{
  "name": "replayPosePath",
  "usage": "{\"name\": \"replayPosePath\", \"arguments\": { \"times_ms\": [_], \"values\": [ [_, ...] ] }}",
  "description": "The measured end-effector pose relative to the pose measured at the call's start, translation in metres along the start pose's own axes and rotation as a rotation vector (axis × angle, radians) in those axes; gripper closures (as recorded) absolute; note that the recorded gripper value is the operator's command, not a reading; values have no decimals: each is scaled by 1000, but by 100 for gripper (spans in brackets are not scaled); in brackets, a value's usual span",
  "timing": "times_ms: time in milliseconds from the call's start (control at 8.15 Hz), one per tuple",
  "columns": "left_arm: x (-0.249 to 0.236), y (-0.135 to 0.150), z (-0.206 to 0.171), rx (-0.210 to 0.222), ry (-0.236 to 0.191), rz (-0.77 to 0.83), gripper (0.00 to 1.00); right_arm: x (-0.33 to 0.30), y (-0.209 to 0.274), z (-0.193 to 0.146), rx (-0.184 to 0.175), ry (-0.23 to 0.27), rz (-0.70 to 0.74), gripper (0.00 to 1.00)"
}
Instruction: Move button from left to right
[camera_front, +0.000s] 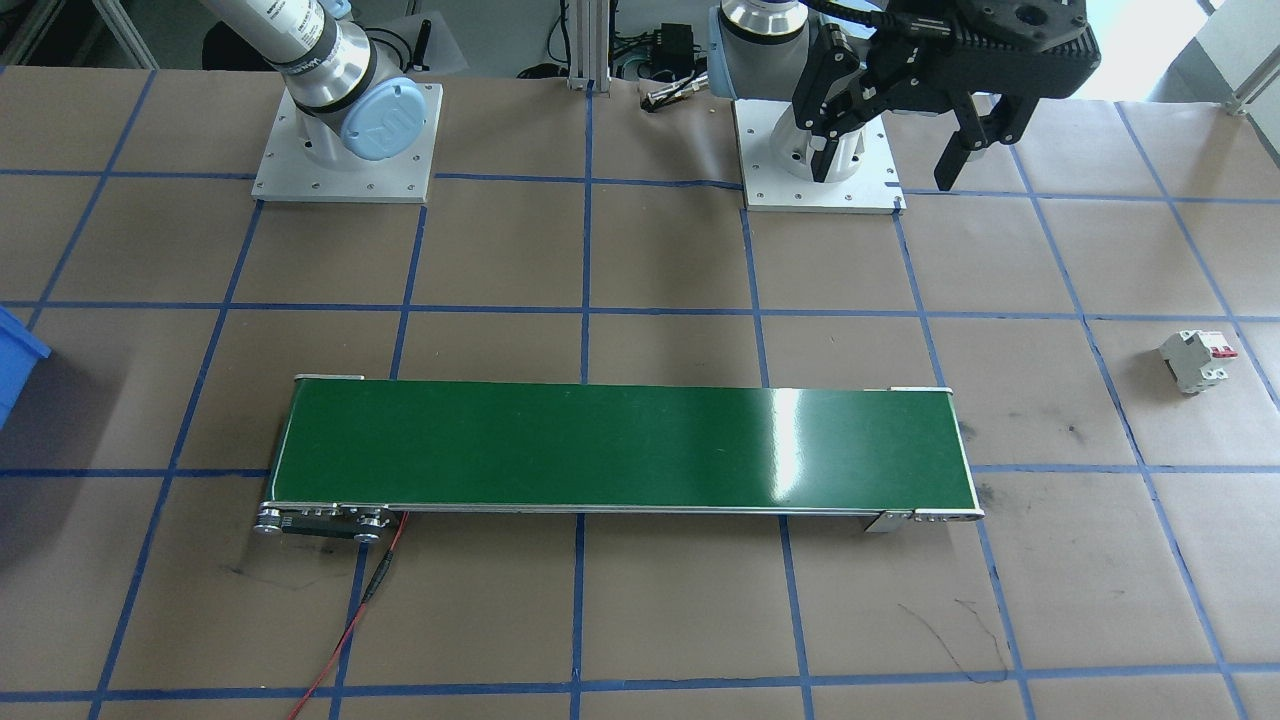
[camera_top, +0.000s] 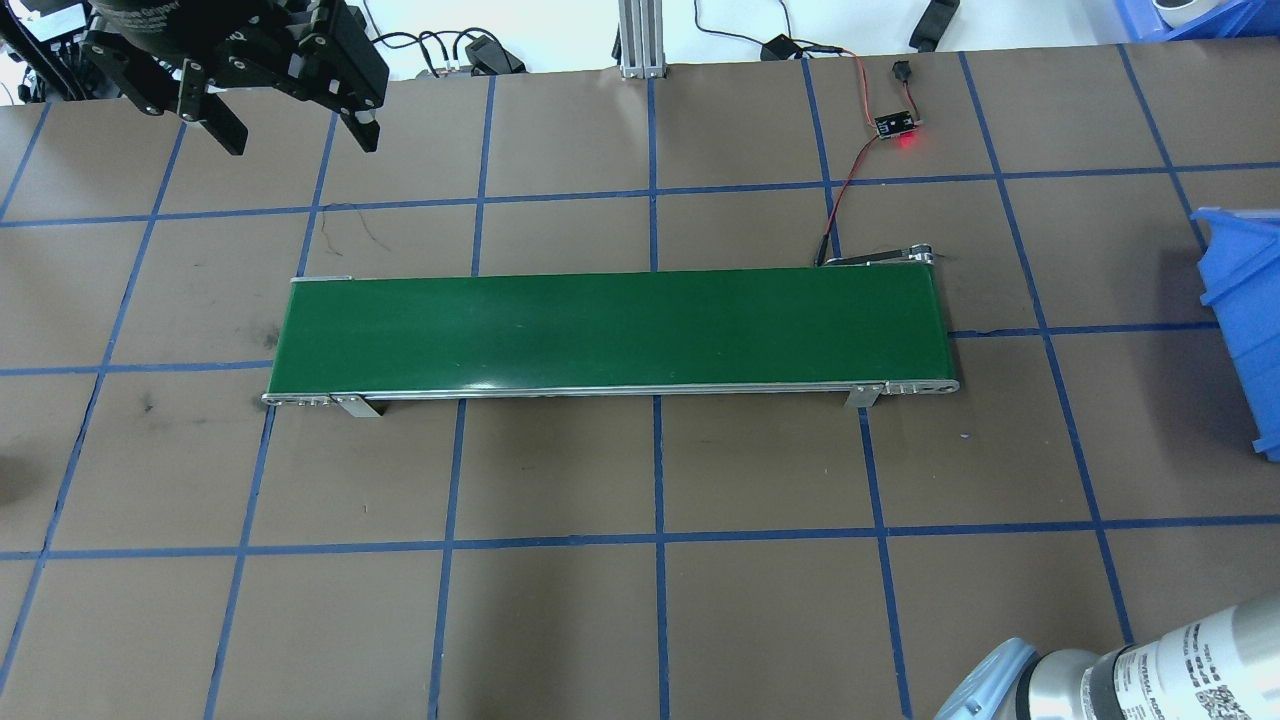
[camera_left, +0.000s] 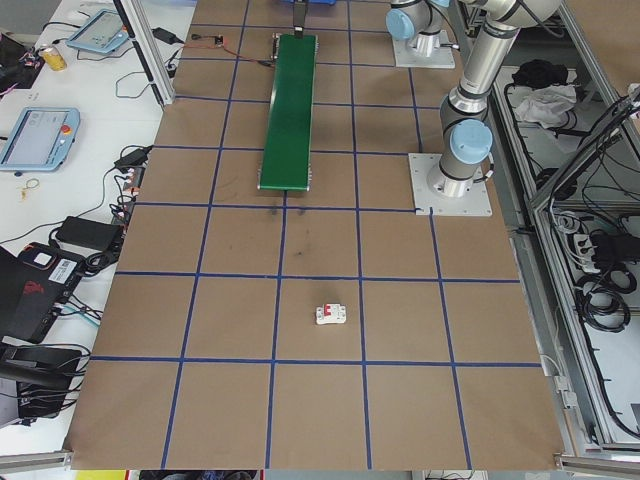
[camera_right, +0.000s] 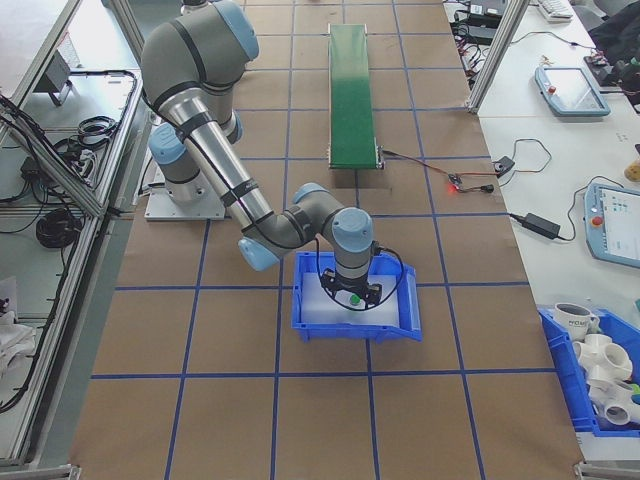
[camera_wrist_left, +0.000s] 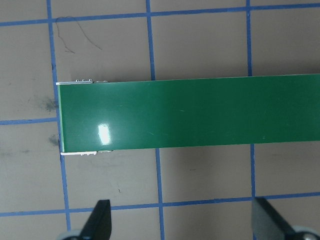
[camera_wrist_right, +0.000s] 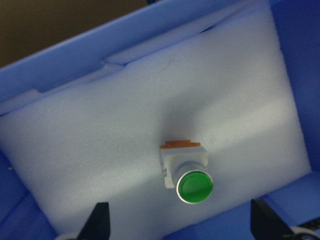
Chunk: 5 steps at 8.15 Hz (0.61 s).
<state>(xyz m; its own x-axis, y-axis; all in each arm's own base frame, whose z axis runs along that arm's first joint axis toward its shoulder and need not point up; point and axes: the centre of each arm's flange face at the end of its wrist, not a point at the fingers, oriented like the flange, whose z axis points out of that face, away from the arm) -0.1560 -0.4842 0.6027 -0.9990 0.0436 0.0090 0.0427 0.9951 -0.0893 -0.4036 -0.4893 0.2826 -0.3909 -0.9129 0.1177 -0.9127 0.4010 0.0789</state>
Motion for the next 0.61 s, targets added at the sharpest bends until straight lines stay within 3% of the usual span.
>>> {"name": "replayPosePath", "arguments": {
  "times_ms": [245, 613],
  "values": [
    [0, 0, 0, 0, 0, -1, 0, -26, -15, -67, 30, -54, 189, 0],
    [0, 0, 0, -1, -1, -1, 0, -76, -88, -178, 35, -109, 525, 0]
  ]
}}
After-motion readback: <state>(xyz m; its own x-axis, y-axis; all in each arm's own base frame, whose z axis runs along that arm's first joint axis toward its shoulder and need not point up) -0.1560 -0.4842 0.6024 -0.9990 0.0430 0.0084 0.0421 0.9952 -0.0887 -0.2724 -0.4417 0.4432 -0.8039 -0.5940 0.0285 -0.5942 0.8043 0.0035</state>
